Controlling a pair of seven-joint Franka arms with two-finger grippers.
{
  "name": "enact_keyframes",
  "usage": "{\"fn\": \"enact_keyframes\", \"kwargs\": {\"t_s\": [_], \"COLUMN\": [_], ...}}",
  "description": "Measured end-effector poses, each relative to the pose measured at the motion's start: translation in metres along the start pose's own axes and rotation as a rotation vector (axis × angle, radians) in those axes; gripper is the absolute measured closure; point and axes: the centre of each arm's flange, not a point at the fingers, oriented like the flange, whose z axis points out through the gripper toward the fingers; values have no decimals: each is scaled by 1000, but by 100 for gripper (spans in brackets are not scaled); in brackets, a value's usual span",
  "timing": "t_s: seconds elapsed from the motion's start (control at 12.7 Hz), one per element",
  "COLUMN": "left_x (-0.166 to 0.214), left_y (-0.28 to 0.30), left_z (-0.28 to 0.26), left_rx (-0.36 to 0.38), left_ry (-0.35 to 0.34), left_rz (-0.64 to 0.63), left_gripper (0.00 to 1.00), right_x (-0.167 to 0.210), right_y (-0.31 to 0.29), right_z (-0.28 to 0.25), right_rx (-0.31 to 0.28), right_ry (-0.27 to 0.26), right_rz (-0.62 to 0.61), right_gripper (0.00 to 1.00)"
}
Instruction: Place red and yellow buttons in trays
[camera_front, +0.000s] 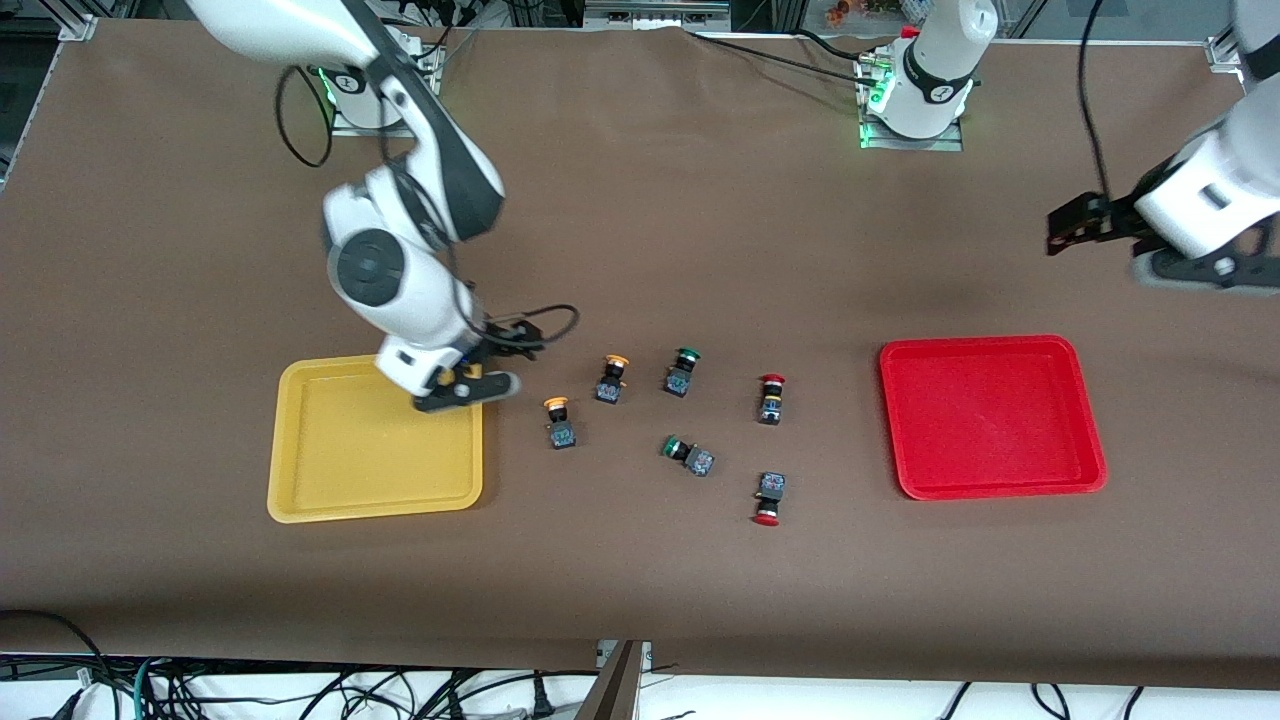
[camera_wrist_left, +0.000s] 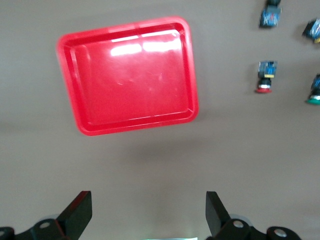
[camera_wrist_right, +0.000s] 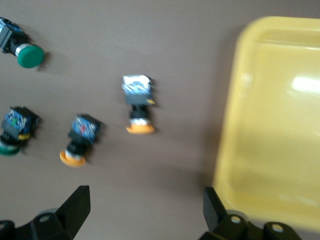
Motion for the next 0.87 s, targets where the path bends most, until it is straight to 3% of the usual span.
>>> {"fn": "enact_keyframes", "kwargs": {"t_s": [0.24,0.47,0.63,0.71,0.79,0.87], "left_x": [60,106,130,134,137,137], "left_y": [60,96,132,147,164,181], "left_z": [82,153,204,223,240,257], "left_rx": [5,-129,-161,-164,-168,-171], "left_ry": [4,62,129,154,173,187], "left_rz": [79,61,55,39,28,22], "left_gripper": [0,0,0,0,0,0], "right_x": [15,37,44,43,42,42], "right_y": [-5,-7,-6,-6,-6,-6], "right_z": [69,91,107,115,121,125], "right_rx": [-21,-27,-18,-16,-14,-14], "right_ry": [73,113,130,130,129,128], "right_rz": [-52,-71,-67,-63,-56,-53], "right_gripper": [0,0,2,10,10,16]}}
